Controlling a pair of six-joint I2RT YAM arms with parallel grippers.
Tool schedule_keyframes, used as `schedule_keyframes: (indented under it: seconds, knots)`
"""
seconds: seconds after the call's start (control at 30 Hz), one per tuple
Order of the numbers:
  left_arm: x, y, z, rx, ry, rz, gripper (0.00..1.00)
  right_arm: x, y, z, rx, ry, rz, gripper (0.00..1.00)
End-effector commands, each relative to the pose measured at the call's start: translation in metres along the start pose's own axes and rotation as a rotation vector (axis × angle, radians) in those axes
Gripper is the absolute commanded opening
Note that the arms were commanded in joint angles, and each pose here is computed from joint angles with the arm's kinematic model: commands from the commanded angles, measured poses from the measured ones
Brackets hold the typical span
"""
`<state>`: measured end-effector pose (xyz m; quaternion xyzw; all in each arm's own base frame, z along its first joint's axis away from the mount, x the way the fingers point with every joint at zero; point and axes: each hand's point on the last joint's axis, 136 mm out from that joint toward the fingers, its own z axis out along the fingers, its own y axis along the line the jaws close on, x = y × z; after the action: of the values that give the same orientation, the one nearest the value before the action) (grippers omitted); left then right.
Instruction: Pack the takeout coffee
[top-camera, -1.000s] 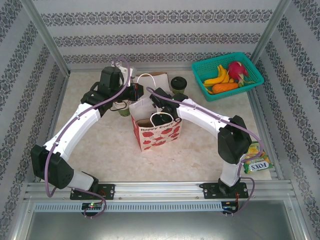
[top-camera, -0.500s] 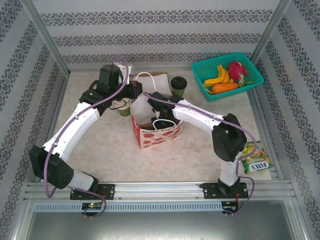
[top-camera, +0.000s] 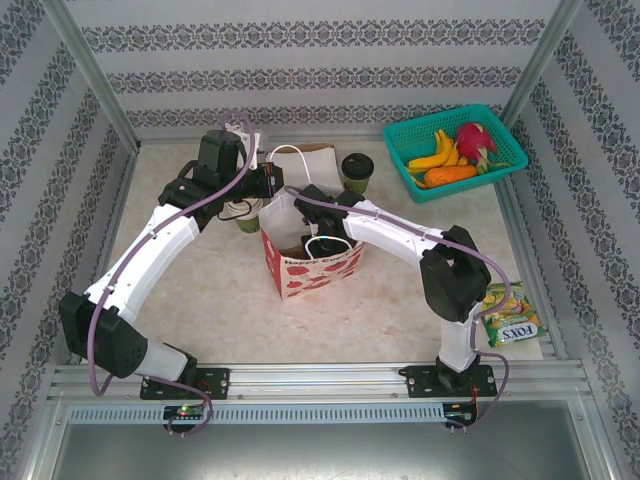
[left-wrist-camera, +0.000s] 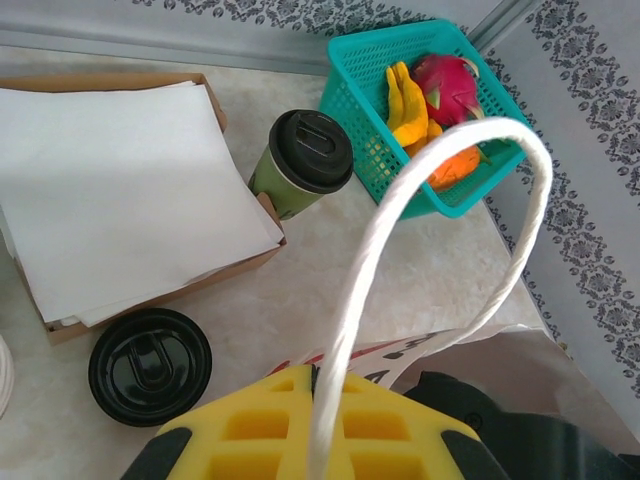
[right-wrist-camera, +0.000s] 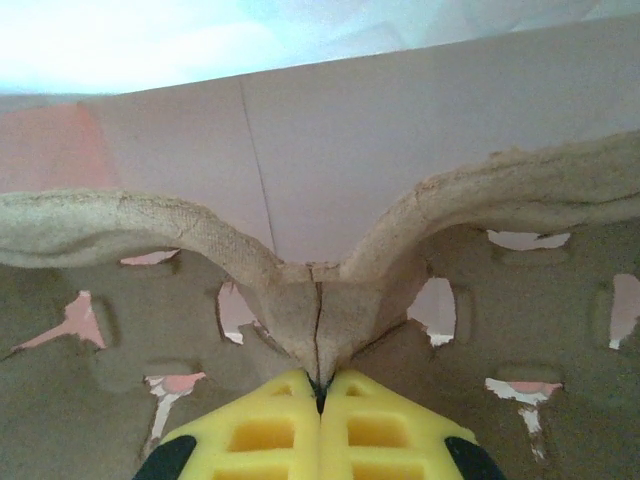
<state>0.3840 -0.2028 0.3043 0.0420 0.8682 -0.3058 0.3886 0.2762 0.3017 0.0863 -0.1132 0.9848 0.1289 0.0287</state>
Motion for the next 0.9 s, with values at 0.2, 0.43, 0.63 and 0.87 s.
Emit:
schedule_keyframes:
  seconds: [0.2,0.43,0.63,0.87]
  knots:
    - [-0.002,0.005,-0.004,-0.029,0.001,-0.039,0.00,-0.001,-0.001,-0.007,0.023,-0.035,-0.041,0.19]
    - [-0.004,0.003,-0.005,-0.023,-0.002,-0.004,0.00,-0.003,0.013,-0.032,-0.020,-0.066,-0.121,0.44]
    - [-0.005,0.005,-0.006,-0.040,-0.003,0.016,0.00,0.000,0.005,-0.035,0.013,-0.068,-0.171,0.32]
    - [-0.005,0.004,-0.007,-0.040,0.001,0.024,0.00,0.017,0.001,-0.010,0.000,0.032,-0.181,0.00]
